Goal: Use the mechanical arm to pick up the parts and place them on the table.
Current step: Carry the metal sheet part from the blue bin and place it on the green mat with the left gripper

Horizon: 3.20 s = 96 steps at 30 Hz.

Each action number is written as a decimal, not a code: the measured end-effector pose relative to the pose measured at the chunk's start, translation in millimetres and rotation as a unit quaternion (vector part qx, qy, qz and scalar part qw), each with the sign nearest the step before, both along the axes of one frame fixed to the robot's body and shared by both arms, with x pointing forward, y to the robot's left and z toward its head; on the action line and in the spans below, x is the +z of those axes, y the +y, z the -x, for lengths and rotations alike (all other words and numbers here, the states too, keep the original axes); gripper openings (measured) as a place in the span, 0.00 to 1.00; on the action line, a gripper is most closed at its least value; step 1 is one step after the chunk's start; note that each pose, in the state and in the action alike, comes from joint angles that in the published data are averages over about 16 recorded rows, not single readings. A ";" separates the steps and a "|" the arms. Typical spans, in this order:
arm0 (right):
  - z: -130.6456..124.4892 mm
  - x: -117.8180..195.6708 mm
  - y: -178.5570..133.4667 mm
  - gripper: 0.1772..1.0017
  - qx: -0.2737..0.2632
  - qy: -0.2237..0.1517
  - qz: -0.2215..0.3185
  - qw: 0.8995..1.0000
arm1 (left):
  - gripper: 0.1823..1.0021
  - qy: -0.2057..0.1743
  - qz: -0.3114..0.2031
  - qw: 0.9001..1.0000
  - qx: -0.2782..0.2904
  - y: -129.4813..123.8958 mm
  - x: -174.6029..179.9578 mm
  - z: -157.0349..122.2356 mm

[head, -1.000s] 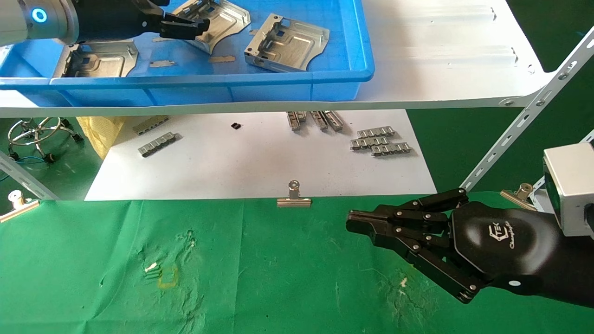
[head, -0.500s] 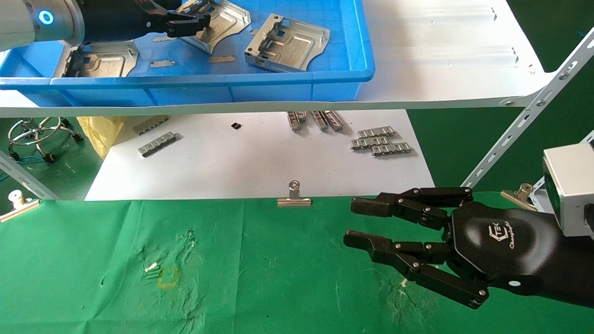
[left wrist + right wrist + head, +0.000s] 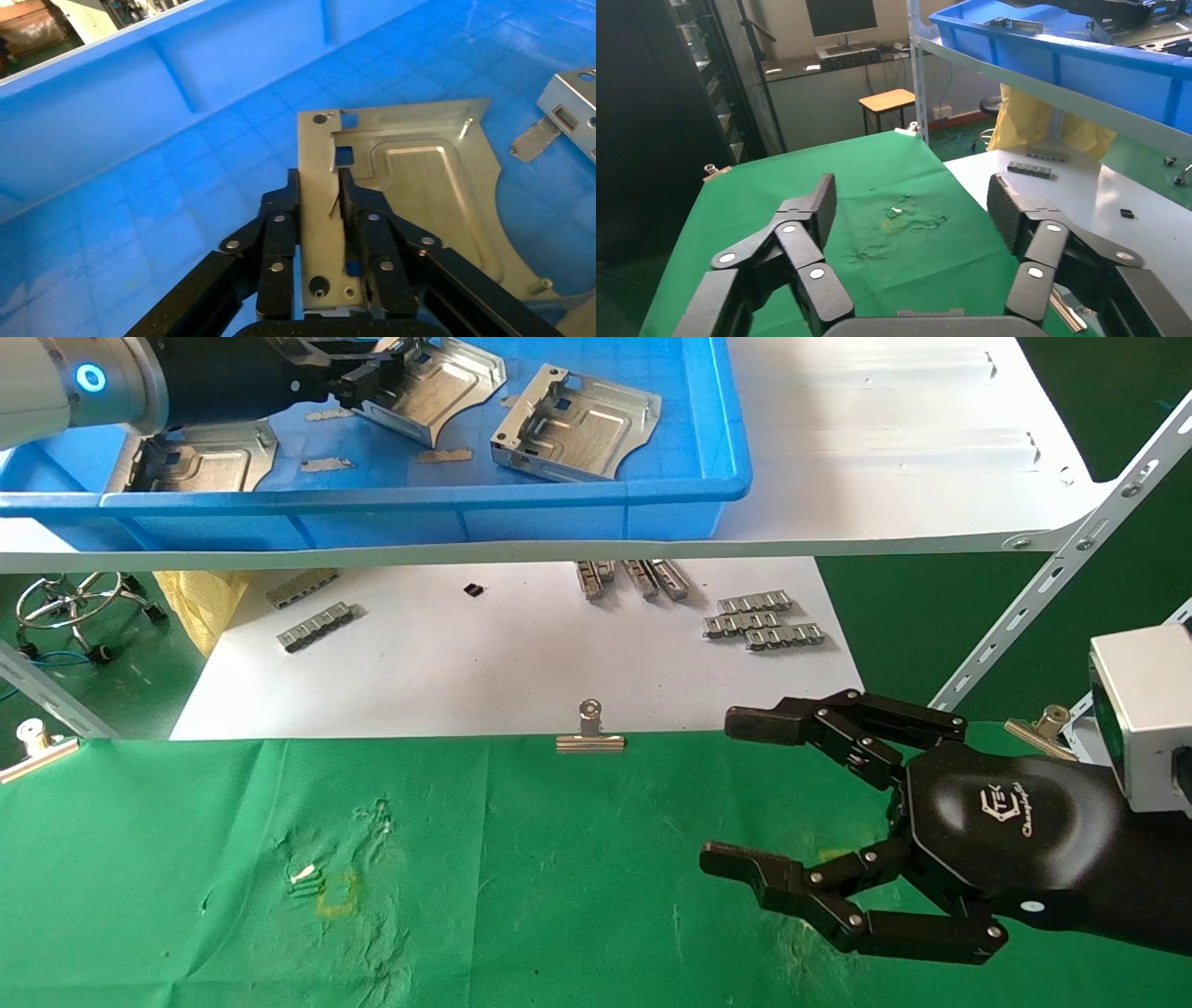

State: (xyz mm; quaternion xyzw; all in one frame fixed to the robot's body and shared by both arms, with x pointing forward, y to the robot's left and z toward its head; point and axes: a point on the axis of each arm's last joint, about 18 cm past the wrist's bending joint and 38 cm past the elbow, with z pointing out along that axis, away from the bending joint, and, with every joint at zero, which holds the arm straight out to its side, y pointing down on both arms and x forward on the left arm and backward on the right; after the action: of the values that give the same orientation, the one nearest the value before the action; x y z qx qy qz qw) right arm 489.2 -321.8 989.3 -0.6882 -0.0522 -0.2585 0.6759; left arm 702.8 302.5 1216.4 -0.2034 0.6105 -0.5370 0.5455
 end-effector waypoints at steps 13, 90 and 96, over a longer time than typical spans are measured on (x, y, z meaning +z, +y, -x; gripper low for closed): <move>0.0 0.0 0.0 0.90 0.000 0.000 0.000 1.000 | 0.11 -0.034 -0.030 0.996 -0.079 18.2 14.6 44.2; 0.0 0.0 0.0 1.00 0.000 0.000 0.000 1.000 | 0.24 0.006 -0.355 0.912 -0.203 115.0 -298.0 87.8; 0.0 0.0 0.0 1.00 0.000 0.000 0.000 1.000 | 0.37 0.031 -0.301 0.931 -0.202 118.3 -306.2 91.5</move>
State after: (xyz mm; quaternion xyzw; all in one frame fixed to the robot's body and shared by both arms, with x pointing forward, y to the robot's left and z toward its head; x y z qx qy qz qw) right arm 489.2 -321.8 989.3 -0.6882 -0.0521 -0.2585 0.6759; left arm 611.3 420.8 910.2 0.0817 0.7880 -0.4208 0.4420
